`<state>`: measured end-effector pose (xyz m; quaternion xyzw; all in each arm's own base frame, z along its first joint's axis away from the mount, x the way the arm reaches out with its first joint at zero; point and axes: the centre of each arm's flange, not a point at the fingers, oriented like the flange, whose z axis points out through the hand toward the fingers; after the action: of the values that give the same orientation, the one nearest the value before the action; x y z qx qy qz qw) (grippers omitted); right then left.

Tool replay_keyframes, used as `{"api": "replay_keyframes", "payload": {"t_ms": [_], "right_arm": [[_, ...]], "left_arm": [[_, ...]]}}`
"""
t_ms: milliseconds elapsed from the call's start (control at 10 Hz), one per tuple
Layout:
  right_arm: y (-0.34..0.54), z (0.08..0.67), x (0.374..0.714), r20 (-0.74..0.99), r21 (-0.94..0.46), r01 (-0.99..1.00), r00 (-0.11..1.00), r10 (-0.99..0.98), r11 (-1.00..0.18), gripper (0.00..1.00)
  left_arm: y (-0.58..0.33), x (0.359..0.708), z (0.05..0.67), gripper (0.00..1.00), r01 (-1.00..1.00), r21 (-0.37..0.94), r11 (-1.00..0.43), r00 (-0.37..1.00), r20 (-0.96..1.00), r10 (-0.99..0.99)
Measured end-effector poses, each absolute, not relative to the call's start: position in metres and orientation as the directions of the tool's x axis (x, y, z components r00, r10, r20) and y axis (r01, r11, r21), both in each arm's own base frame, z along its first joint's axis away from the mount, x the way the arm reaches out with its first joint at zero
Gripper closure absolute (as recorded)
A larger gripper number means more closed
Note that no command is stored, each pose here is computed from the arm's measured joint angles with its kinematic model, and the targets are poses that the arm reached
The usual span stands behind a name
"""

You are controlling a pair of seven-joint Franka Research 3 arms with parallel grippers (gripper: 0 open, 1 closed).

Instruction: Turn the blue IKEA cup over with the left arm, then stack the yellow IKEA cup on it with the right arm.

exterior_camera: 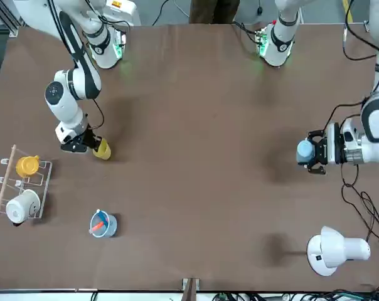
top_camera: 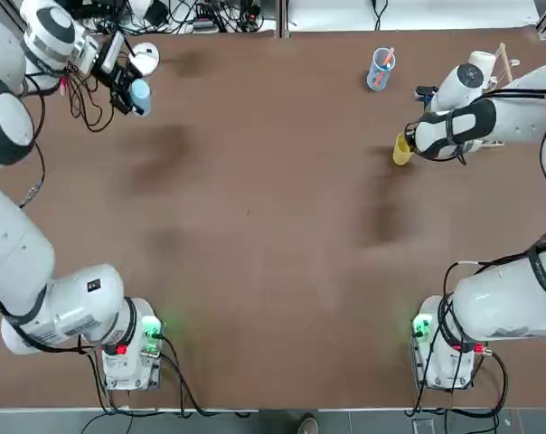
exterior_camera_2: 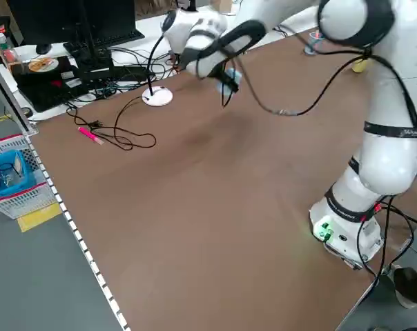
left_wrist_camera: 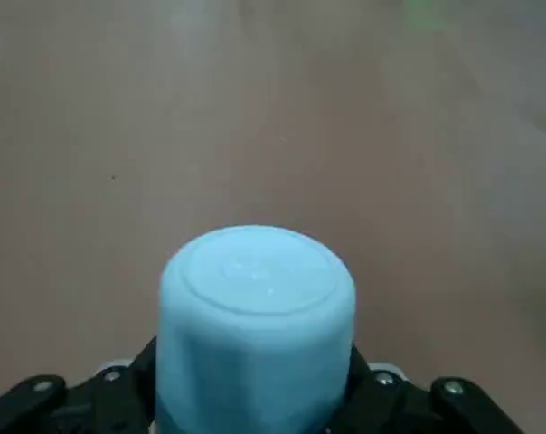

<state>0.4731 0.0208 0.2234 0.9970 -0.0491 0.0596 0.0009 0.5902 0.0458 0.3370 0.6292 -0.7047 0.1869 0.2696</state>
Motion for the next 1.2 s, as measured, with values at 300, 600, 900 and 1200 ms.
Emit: {"api": "replay_keyframes", "payload": {"t_ms": [300, 600, 900, 1200], "right_arm": [[0.018, 0.233, 0.483, 0.023, 0.019, -0.109, 0.994, -0.108, -0.994, 0.95], [0.018, 0.260, 0.494, 0.006, 0.025, -0.114, 0.993, -0.114, -0.993, 0.96], [0.019, 0.276, 0.496, -0.016, -0.018, -0.128, 0.992, -0.128, -0.992, 0.96], [0.020, 0.278, 0.497, -0.016, -0.058, -0.115, 0.993, -0.114, -0.992, 0.96]], "left_arm": [[-0.040, 0.587, 0.429, 0.29, -0.991, -0.007, 0.137, -0.128, 0.415, -0.901], [-0.159, 0.577, 0.491, 0.29, -0.958, -0.101, 0.268, -0.269, -0.004, -0.963], [-0.279, 0.542, 0.479, 0.29, -0.918, -0.153, 0.366, -0.305, -0.319, -0.898], [-0.408, 0.485, 0.419, 0.29, -0.821, -0.128, 0.557, -0.370, -0.623, -0.689]]}}
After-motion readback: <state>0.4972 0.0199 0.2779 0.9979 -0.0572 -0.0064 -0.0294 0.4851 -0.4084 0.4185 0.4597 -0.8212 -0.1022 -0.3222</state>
